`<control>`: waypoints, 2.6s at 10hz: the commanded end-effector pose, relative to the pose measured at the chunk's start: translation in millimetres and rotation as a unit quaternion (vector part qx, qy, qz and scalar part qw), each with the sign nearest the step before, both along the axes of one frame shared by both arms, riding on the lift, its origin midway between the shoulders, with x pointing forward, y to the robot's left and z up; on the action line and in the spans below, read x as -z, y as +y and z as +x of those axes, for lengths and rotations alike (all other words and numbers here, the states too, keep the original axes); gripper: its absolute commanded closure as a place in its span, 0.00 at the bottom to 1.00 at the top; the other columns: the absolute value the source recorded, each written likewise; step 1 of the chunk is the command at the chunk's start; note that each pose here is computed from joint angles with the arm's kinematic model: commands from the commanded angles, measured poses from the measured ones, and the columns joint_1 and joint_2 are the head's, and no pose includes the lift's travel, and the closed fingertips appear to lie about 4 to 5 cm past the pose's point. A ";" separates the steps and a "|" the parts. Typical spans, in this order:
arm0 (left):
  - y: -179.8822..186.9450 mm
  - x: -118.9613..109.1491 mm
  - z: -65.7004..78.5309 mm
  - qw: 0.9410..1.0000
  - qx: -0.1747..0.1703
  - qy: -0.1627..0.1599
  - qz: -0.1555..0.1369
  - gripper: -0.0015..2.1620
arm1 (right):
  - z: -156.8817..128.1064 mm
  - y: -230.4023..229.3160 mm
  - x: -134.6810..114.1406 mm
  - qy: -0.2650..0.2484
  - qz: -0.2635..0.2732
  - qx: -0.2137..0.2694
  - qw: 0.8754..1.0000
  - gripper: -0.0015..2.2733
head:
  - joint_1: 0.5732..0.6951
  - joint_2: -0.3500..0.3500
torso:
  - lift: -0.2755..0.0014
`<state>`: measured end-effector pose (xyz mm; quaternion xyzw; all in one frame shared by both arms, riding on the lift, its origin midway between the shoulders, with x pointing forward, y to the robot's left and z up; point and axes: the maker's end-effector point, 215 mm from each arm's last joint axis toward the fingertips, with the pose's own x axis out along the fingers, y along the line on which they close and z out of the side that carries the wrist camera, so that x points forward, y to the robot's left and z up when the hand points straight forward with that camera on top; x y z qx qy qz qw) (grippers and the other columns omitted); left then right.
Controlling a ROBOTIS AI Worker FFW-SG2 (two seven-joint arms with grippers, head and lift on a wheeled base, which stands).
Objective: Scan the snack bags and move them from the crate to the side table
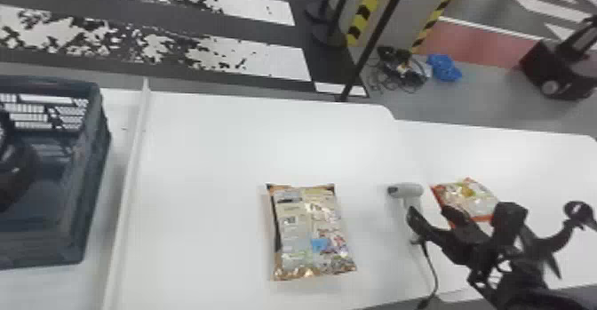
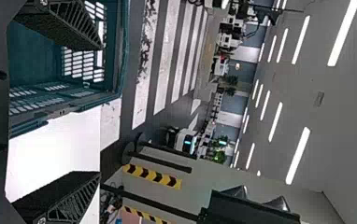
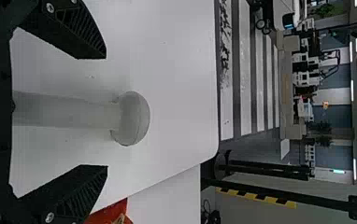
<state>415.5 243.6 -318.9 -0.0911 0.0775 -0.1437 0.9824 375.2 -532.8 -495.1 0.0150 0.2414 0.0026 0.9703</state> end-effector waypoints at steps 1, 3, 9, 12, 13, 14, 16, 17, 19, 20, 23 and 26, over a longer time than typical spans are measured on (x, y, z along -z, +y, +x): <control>-0.9 2.4 0.9 1.000 0.001 0.002 -0.001 0.02 | 4.3 -6.4 12.0 0.006 0.005 0.006 1.000 0.04 | 1.00 0.00 | 0.68; 2.1 -0.3 2.3 1.000 -0.001 -0.001 0.002 0.02 | 6.3 -7.2 27.6 0.014 0.012 0.006 1.000 0.04 | 1.00 0.00 | 0.68; -3.3 2.5 4.9 1.000 0.003 0.002 -0.007 0.02 | 1.5 9.3 61.4 0.054 0.041 0.003 0.998 0.98 | 1.00 0.00 | 0.68; -11.1 1.5 3.4 1.000 0.009 0.001 -0.011 0.02 | -15.5 22.0 52.3 0.031 0.046 0.049 0.997 0.98 | 1.00 0.00 | 0.68; -13.3 -1.3 3.9 1.000 0.011 -0.002 -0.012 0.02 | -28.1 30.0 36.8 0.027 0.054 0.065 0.996 0.98 | 1.00 0.00 | 0.68; -15.9 -1.8 3.7 1.000 0.013 -0.002 -0.013 0.02 | -39.3 45.1 19.1 0.027 0.074 0.059 0.995 0.98 | 1.00 0.00 | 0.68; -20.6 -4.3 3.3 1.000 0.018 -0.004 -0.015 0.02 | -47.1 72.8 -27.4 -0.005 0.092 0.054 0.994 0.98 | 1.00 0.00 | 0.68; -24.5 -6.6 3.6 1.000 0.020 -0.006 -0.016 0.02 | -53.6 87.4 -42.5 -0.011 0.111 0.053 0.992 0.98 | 1.00 0.00 | 0.68; -26.0 -11.0 5.4 1.000 0.019 -0.010 -0.015 0.02 | -54.0 138.1 -63.4 -0.009 0.145 0.024 0.989 0.98 | 1.00 0.02 | 0.68; -28.5 -12.4 5.8 1.000 0.020 -0.011 -0.016 0.02 | -53.5 172.6 -71.5 -0.003 0.164 0.001 0.987 0.98 | 1.00 0.07 | 0.68; -28.7 -15.3 6.0 1.000 0.011 -0.010 -0.014 0.02 | -57.5 270.4 -67.7 0.030 0.182 -0.070 0.980 0.98 | 1.00 0.27 | 0.68; -20.6 -18.4 7.7 1.000 -0.010 -0.008 -0.003 0.02 | -74.9 324.6 -51.6 0.058 0.171 -0.103 0.978 0.98 | 1.00 0.47 | 0.68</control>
